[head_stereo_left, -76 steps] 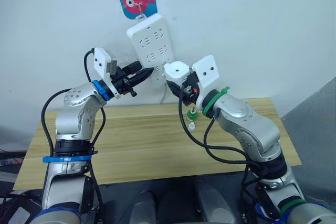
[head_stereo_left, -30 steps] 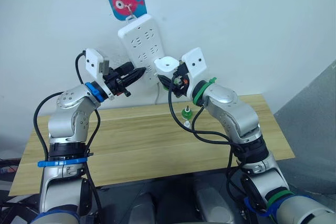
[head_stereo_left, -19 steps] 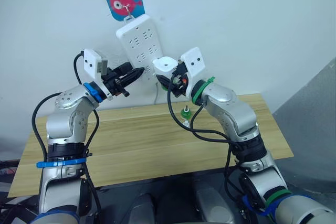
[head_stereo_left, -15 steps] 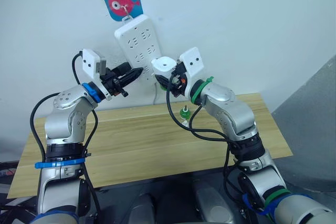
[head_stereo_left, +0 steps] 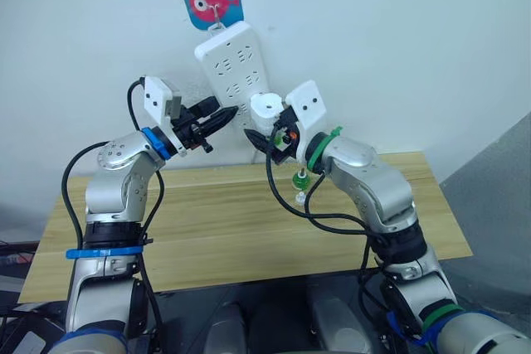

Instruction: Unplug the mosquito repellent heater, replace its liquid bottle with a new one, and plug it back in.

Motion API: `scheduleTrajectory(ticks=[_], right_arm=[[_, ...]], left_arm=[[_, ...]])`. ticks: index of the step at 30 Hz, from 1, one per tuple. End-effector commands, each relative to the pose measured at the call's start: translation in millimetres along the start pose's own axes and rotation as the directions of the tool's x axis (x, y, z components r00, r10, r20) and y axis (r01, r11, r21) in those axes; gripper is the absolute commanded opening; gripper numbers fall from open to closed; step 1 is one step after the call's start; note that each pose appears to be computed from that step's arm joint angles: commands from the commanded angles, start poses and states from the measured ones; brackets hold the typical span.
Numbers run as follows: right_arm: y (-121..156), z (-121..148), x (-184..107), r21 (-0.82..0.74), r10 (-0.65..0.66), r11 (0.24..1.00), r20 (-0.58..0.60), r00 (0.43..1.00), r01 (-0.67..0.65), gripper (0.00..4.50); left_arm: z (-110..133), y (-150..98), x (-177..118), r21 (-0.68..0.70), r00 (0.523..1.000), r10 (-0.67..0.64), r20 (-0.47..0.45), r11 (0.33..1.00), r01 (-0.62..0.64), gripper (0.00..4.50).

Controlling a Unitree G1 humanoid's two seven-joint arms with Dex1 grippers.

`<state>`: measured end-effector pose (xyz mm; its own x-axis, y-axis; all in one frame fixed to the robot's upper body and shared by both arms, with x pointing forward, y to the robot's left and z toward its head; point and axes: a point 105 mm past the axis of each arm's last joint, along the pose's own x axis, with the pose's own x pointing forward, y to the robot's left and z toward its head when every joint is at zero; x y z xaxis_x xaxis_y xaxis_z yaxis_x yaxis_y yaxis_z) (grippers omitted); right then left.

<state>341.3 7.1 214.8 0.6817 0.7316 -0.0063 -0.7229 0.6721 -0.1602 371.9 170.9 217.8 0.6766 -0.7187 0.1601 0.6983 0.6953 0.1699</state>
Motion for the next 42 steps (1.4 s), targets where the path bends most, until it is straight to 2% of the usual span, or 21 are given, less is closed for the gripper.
scheduleTrajectory(ticks=[1, 2, 9, 12, 21, 26, 29, 32, 35, 37, 40, 42], right_arm=[[11.2, 16.7, -12.0, -0.029, 0.036, 0.999, 0.055, 0.998, -0.035, 4.5], [11.2, 16.7, -14.3, -0.032, 0.036, 0.999, 0.054, 0.998, -0.034, 4.5], [10.6, 15.4, -26.9, -0.027, 0.029, 0.999, 0.052, 0.998, -0.027, 4.5], [9.7, 13.9, -30.1, -0.019, 0.022, 1.0, 0.051, 0.998, -0.021, 4.5], [16.0, 12.6, -34.6, -0.017, 0.059, 0.998, 0.056, 0.997, -0.058, 4.5], [21.7, 14.9, -38.8, -0.041, 0.1, 0.994, 0.071, 0.992, -0.097, 4.5], [27.8, 17.3, -40.9, -0.049, 0.142, 0.989, 0.088, 0.986, -0.138, 4.5], [34.9, 19.3, -42.7, -0.049, 0.189, 0.982, 0.11, 0.976, -0.184, 3.92], [42.6, 17.3, -45.6, -0.051, 0.241, 0.97, 0.112, 0.964, -0.237, 2.81], [44.4, 15.6, -46.7, -0.058, 0.258, 0.966, 0.107, 0.96, -0.253, 2.12], [46.9, 11.9, -46.8, -0.071, 0.277, 0.96, 0.093, 0.956, -0.271, 0.94], [46.4, 8.9, -42.1, -0.082, 0.267, 0.962, 0.082, 0.96, -0.26, 0.17]], left_arm=[[-2.4, 33.1, -14.4, 0.042, 0.982, 0.185, -0.03, 0.982, -0.183, 1.34], [-2.1, 37.0, -15.9, 0.05, 0.979, 0.203, -0.029, 0.978, -0.201, 1.34], [2.6, 57.7, -29.9, 0.135, 0.957, 0.288, -0.029, 0.95, -0.282, 3.63], [6.0, 65.2, -40.1, 0.172, 0.943, 0.331, -0.022, 0.931, -0.322, 4.42], [4.9, 65.3, -68.7, 0.211, 0.93, 0.362, -0.067, 0.916, -0.341, 4.46], [11.3, 51.7, -98.6, 0.206, 0.933, 0.335, -0.129, 0.93, -0.305, 4.46], [12.1, 27.6, -115.4, 0.191, 0.949, 0.246, -0.197, 0.959, -0.209, 4.46], [8.3, -21.0, -125.4, 0.108, 0.958, 0.051, -0.282, 0.994, -0.021, 4.5], [2.3, -71.4, -130.3, 0.018, 0.935, -0.118, -0.335, 0.991, 0.131, 4.5], [0.1, -89.1, -130.7, 0.008, 0.924, -0.17, -0.343, 0.983, 0.184, 4.5], [1.6, -98.0, -122.6, 0.003, 0.941, -0.16, -0.297, 0.986, 0.169, 4.5], [0.6, -106.4, -116.2, 0.032, 0.937, -0.195, -0.289, 0.977, 0.213, 4.5]])
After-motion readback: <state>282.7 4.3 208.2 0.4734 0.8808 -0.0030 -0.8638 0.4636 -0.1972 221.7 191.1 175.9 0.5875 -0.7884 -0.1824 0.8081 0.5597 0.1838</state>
